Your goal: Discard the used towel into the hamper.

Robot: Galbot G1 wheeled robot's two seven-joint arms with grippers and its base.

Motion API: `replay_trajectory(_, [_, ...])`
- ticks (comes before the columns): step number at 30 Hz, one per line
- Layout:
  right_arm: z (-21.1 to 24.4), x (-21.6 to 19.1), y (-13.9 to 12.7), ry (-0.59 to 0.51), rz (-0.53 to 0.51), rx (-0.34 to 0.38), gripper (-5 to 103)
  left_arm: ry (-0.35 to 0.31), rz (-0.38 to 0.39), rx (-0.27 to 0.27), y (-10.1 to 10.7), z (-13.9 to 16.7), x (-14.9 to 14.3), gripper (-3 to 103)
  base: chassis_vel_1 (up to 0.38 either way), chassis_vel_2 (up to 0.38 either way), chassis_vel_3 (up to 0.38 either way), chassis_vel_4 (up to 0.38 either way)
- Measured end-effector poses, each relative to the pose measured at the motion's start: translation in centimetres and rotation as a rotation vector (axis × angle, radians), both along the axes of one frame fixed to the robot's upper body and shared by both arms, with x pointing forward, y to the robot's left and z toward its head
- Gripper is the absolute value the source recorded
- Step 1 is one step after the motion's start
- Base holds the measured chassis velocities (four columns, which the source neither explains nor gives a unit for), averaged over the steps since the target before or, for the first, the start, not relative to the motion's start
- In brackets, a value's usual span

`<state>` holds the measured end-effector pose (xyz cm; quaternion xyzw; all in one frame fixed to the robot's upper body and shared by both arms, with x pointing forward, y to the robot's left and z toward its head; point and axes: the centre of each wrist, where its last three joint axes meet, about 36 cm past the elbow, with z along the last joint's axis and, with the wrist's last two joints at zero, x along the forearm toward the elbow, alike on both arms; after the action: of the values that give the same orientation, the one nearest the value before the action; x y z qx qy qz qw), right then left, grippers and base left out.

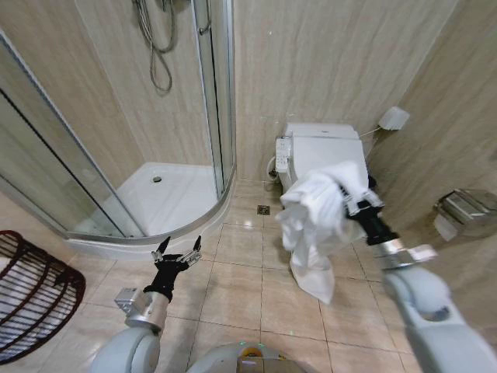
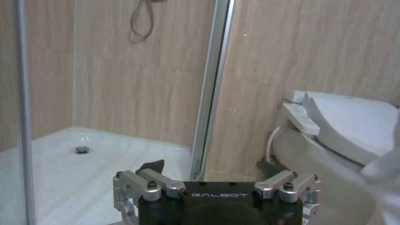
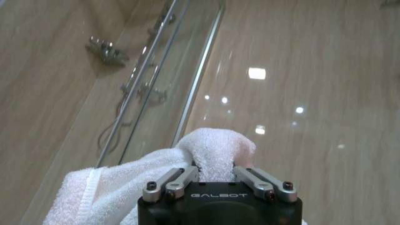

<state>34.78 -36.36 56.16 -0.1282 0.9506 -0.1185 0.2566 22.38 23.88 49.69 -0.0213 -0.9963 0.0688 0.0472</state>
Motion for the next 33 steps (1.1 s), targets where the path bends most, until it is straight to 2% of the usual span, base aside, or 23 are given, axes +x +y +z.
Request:
replay_trajectory(5, [5.1, -1.9, -0.3, -0.068, 0.019, -0.004, 13, 0.000, 0.000, 0.000, 0.0, 0.0, 0.0, 100, 0.000, 0.000, 0.000, 0.000])
replay_trajectory(12, [10.1, -4.6, -0.7, -0.137, 0.006, 0.055, 13, 0.000, 0.000, 0.000, 0.0, 0.0, 0.0, 100, 0.000, 0.000, 0.000, 0.000])
replay_trajectory(21, [12.5, -6.9, -0.8, -0.214, 0.021, 0.119, 13, 0.000, 0.000, 0.000, 0.0, 0.0, 0.0, 100, 0.000, 0.000, 0.000, 0.000])
replay_trajectory(33, [13.1, -7.9, 0.2, -0.255, 0.015, 0.130, 13, 0.000, 0.000, 0.000, 0.0, 0.0, 0.0, 100, 0.000, 0.000, 0.000, 0.000])
